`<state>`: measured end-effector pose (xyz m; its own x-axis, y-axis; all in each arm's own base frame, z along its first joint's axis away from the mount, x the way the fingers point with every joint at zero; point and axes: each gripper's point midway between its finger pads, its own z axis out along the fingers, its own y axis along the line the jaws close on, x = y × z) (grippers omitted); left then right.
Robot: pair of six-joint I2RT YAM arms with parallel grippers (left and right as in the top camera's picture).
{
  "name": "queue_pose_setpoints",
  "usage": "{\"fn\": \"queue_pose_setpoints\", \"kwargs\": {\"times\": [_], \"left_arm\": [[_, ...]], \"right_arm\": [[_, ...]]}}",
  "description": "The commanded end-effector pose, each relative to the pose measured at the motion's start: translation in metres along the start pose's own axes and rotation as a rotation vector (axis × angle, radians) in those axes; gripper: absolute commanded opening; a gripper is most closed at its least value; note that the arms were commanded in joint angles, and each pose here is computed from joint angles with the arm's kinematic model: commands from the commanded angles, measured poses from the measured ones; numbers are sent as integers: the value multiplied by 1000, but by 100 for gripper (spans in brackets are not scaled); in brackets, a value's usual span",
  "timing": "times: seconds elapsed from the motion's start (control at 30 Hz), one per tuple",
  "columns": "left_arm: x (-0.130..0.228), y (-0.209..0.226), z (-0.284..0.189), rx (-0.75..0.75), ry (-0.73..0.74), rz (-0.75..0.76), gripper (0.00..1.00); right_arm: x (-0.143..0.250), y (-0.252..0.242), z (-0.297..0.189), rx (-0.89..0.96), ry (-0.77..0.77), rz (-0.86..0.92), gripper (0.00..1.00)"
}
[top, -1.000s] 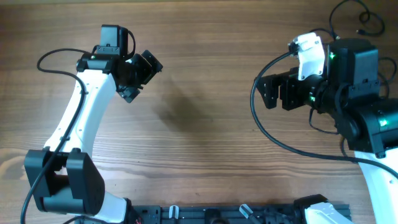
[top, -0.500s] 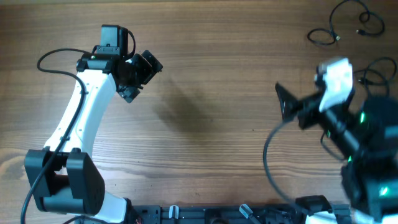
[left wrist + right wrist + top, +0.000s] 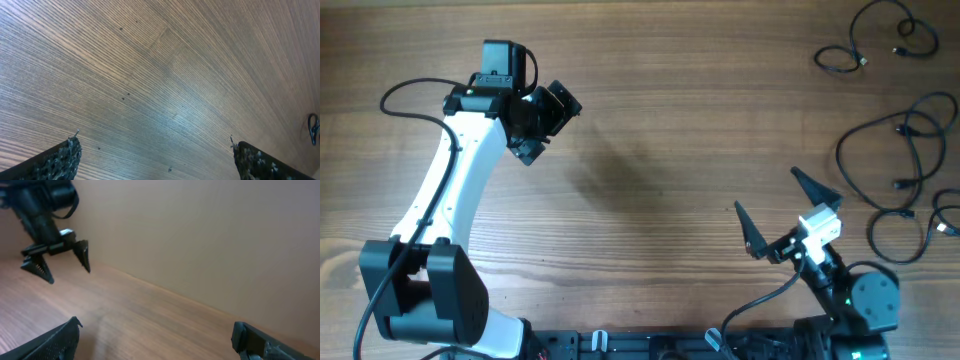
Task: Untangle cables
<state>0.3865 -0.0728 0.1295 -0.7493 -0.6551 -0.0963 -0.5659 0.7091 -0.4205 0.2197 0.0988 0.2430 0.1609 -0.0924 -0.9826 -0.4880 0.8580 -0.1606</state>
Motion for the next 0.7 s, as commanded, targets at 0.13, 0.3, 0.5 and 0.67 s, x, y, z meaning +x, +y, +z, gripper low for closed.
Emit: {"fn": "queue_pose_setpoints", "kwargs": {"times": [0.13,0.3,0.5,0.67], "left_arm": [[0,1,3,-11,-1,22,100],[0,1,3,-10,-2,22,100],[0,1,3,-11,-1,22,100],[0,1,3,-11,-1,22,100]], "right_arm": [[41,12,-3,-25,-8,-6,100],[60,16,-3,-32,63,22,100],[59,16,-3,-36,61,22,100],[60,16,-3,-36,61,22,100]]}}
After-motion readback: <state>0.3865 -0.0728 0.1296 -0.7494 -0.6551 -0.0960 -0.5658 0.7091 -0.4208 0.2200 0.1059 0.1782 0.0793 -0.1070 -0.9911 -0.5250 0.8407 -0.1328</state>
